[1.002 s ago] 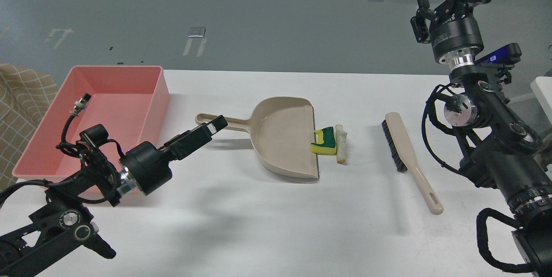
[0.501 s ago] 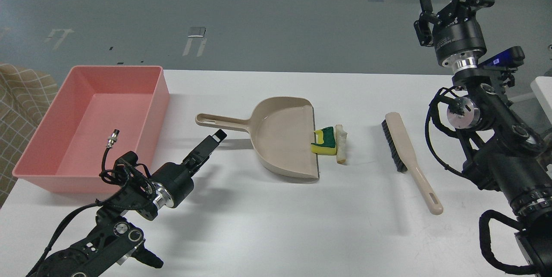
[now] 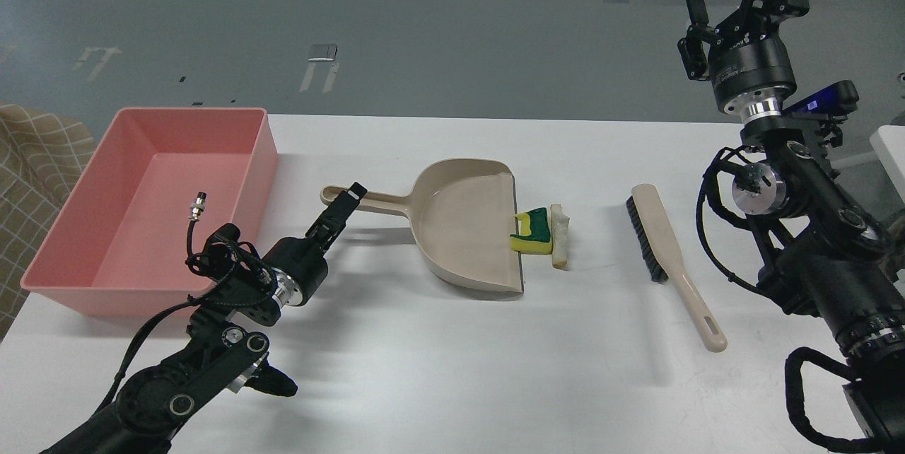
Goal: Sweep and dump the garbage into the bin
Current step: 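Move the left gripper to the beige dustpan handle and grasp it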
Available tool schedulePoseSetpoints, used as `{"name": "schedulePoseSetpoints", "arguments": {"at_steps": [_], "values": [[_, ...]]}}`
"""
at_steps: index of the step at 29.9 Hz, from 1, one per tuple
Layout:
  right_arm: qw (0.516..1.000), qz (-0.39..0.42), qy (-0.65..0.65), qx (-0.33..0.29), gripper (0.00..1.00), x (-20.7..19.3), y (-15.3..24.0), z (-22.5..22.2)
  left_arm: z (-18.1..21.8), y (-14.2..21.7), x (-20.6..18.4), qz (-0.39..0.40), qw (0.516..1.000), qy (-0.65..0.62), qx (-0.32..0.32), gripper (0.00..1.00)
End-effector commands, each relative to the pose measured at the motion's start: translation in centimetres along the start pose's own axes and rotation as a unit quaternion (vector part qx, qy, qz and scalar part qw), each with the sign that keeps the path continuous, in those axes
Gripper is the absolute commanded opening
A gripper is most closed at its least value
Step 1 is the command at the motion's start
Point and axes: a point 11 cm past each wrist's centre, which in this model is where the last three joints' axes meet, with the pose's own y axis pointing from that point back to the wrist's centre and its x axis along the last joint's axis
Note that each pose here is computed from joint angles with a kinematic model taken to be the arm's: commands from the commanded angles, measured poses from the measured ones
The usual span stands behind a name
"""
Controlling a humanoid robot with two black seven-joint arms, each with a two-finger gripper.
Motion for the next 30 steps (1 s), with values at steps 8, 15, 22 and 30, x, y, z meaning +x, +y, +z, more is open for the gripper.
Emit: {"name": "schedulePoseSetpoints", "arguments": {"at_steps": [8,15,22,30], "values": [[1.000,0.000,0.001,0.002,1.00,0.1,-0.1,-0.2,1.0,-2.5,-0.9,0.015,1.000,0.010,-0.003,0.95],[1.000,0.000,0.001,0.002,1.00,0.0,-0.1,-0.2,0.9,-2.5,-1.1,0.018,1.000,0.015,0.007,0.37],[1.000,0.000,0.001,0.002,1.00,0.0,-0.1,-0.2,0.5,-2.5,-1.2,0.016,1.000,0.016,0.022,0.00],[1.000,0.000,0.001,0.004,1.00,0.1,-0.1,-0.4,0.9,-2.8,-0.8,0.020,0.999,0.026,0.022,0.00]]}}
